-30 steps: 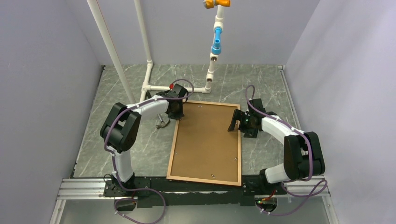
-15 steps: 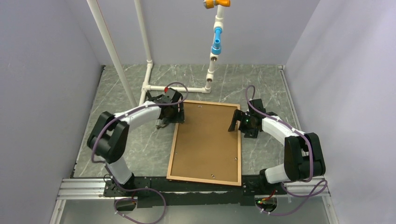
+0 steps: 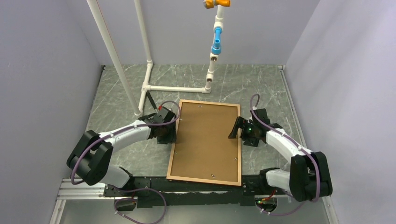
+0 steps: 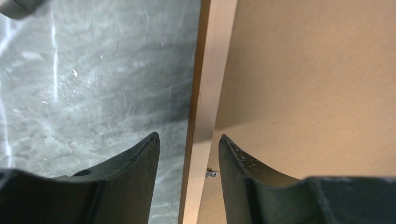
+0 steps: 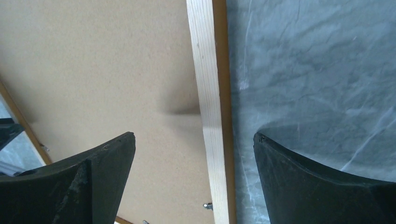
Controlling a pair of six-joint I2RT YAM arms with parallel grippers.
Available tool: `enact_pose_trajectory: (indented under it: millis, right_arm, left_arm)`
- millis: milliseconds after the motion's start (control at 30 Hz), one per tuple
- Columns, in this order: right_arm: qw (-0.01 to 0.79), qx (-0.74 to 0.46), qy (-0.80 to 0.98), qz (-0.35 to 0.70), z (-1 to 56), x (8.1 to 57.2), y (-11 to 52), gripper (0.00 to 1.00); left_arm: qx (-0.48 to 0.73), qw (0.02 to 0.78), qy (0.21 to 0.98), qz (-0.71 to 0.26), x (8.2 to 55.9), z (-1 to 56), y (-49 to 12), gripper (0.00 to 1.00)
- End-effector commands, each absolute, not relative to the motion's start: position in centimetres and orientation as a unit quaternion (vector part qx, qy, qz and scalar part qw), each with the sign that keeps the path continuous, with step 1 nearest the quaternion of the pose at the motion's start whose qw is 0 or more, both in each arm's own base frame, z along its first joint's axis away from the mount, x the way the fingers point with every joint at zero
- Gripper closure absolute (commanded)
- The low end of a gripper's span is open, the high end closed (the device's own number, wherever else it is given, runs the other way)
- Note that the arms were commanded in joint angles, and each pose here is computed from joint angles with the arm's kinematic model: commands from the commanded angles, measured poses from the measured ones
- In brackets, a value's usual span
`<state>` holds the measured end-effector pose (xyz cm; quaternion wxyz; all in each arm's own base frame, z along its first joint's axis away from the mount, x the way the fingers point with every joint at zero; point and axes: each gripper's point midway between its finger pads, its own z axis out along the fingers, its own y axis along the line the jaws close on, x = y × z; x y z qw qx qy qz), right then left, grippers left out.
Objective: Put the photo into the frame
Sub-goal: Install the photo frame at the center of the board, then adjust the photo frame at the center of the board.
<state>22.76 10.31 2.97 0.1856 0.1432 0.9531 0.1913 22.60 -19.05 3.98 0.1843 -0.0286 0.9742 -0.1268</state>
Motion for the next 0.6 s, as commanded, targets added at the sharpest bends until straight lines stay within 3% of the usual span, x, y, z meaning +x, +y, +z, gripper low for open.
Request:
enact_pose_trajectory:
  millis: [0, 300, 567]
  right_arm:
    - [0.15, 0.165, 0.952, 0.211, 2.0, 19.9, 10.9, 0.0]
    - [0.13, 0.156, 0.947, 0.249, 2.3, 16.5, 12.9, 0.0]
    - [0.122, 0.155, 0.94, 0.28, 3.2, 13.8, 15.1, 0.0]
  left_arm:
    - [-0.037, 0.174, 0.972, -0.151, 22.6, 3.2, -20.5, 0.49]
    - [0.019, 0.171, 0.972, -0.157, 24.5, 3.4, -24.9, 0.6]
    - [0.061, 0.173, 0.969, -0.167, 27.2, 4.7, -29.0, 0.61]
